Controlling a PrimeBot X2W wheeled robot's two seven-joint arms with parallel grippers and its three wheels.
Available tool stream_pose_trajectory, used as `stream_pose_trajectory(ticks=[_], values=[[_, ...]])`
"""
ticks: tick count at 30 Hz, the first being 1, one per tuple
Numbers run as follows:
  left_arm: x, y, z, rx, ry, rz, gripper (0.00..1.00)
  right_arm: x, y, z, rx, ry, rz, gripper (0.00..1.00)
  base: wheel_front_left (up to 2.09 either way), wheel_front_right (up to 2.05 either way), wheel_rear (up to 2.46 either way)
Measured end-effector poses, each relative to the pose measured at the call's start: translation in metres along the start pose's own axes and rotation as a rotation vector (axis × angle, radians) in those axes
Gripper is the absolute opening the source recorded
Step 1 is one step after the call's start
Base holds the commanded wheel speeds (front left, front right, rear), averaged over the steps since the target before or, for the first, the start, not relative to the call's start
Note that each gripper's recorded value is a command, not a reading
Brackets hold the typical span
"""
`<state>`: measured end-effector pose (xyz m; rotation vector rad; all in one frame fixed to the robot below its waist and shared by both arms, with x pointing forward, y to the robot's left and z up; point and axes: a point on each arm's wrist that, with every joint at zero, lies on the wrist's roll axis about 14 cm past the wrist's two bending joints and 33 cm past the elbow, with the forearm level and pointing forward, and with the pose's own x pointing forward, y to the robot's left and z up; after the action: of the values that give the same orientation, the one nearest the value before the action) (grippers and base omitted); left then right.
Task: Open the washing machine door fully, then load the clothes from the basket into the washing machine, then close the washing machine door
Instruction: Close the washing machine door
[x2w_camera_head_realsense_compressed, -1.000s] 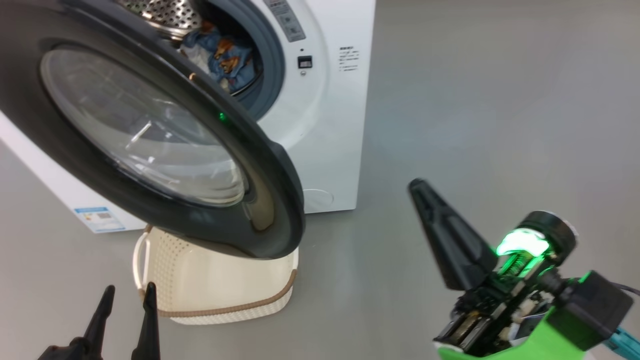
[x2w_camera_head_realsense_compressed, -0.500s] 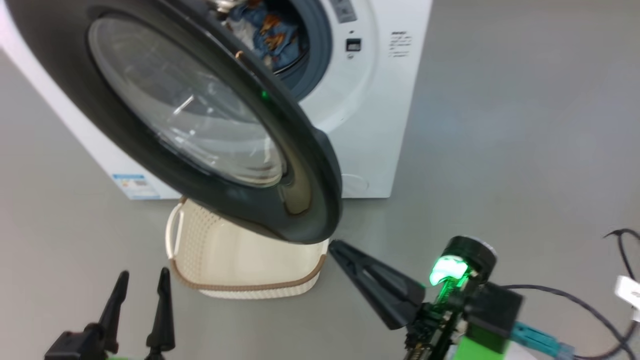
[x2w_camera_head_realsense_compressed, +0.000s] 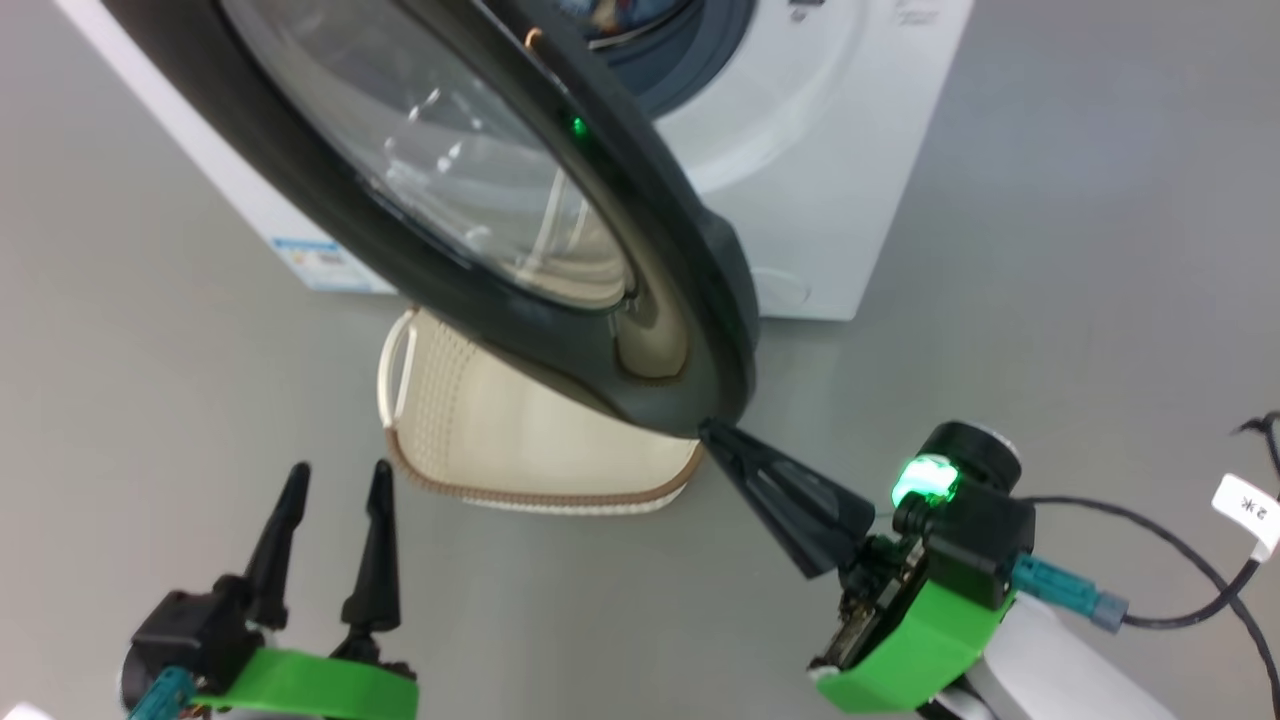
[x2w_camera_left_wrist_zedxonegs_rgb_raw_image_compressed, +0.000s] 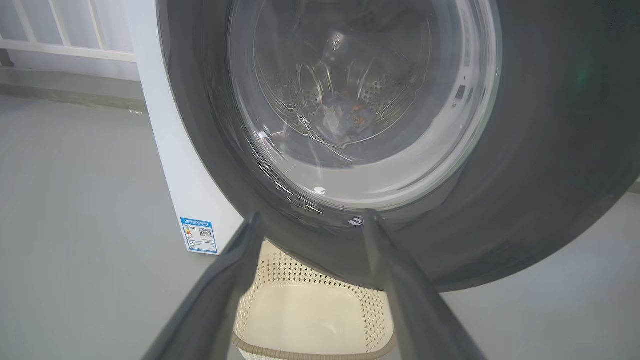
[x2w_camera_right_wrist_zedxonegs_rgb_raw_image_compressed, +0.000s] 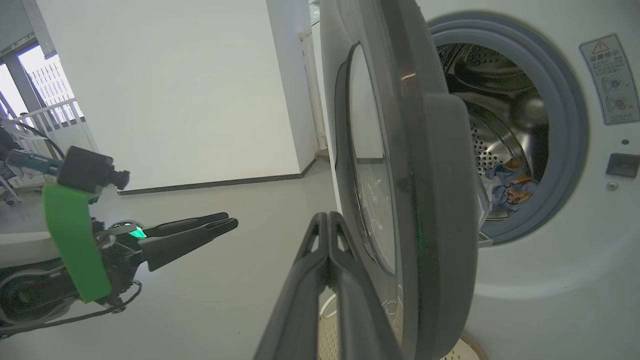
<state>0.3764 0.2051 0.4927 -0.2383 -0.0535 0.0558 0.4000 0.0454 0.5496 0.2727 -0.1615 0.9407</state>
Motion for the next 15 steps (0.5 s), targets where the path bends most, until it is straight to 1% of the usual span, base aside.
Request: stream_pose_trajectory(ticks=[5, 10, 15], values=[[0.007, 0.0, -0.005, -0.019, 0.011, 0.007, 1.0, 0.01, -0.014, -0.017, 0.018, 0.024, -0.012, 0.0, 0.0, 0.0, 0.0], [0.012, 0.007, -0.011, -0.025, 0.028, 0.03, 1.0, 0.023, -0.028, -0.034, 0.038, 0.048, -0.02, 0.0, 0.0, 0.0, 0.0], [0.016, 0.014, -0.015, -0.022, 0.038, 0.047, 1.0, 0.033, -0.049, -0.04, 0.075, 0.029, -0.084, 0.0, 0.0, 0.0, 0.0]])
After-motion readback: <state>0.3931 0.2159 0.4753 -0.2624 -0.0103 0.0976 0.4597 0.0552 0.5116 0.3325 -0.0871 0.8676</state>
